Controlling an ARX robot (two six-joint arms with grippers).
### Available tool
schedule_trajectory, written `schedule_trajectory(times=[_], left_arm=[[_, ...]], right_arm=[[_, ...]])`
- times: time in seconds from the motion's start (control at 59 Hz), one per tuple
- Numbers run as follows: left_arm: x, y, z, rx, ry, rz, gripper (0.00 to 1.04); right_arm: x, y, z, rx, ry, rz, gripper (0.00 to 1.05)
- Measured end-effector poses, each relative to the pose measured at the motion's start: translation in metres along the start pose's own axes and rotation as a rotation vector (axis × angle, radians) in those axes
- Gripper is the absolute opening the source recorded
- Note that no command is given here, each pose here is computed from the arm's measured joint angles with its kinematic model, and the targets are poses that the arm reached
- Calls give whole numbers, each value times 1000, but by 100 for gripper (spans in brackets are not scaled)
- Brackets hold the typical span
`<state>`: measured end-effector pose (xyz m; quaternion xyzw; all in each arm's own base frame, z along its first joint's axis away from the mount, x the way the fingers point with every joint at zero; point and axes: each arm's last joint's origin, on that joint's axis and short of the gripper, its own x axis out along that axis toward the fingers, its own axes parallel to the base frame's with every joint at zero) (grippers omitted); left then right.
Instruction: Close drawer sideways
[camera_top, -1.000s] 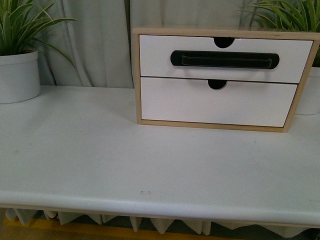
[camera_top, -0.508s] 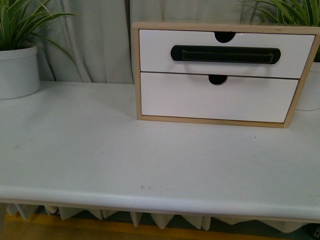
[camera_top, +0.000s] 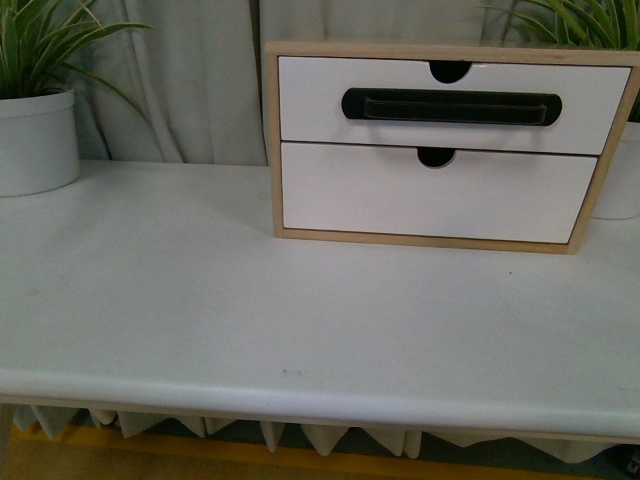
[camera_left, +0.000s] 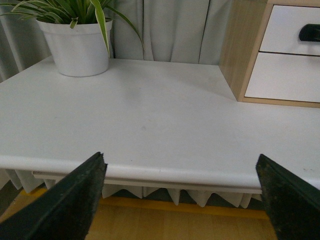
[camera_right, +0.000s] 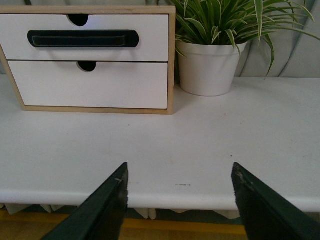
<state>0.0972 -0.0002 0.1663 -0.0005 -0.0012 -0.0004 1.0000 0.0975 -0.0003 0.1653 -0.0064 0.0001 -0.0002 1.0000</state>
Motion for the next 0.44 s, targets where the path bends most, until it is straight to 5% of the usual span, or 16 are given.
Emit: schedule_trajectory(times=[0.441], left_arm=[[0, 0, 0, 0, 0, 0, 98]], right_arm=[[0, 0, 0, 2, 0, 0, 95]])
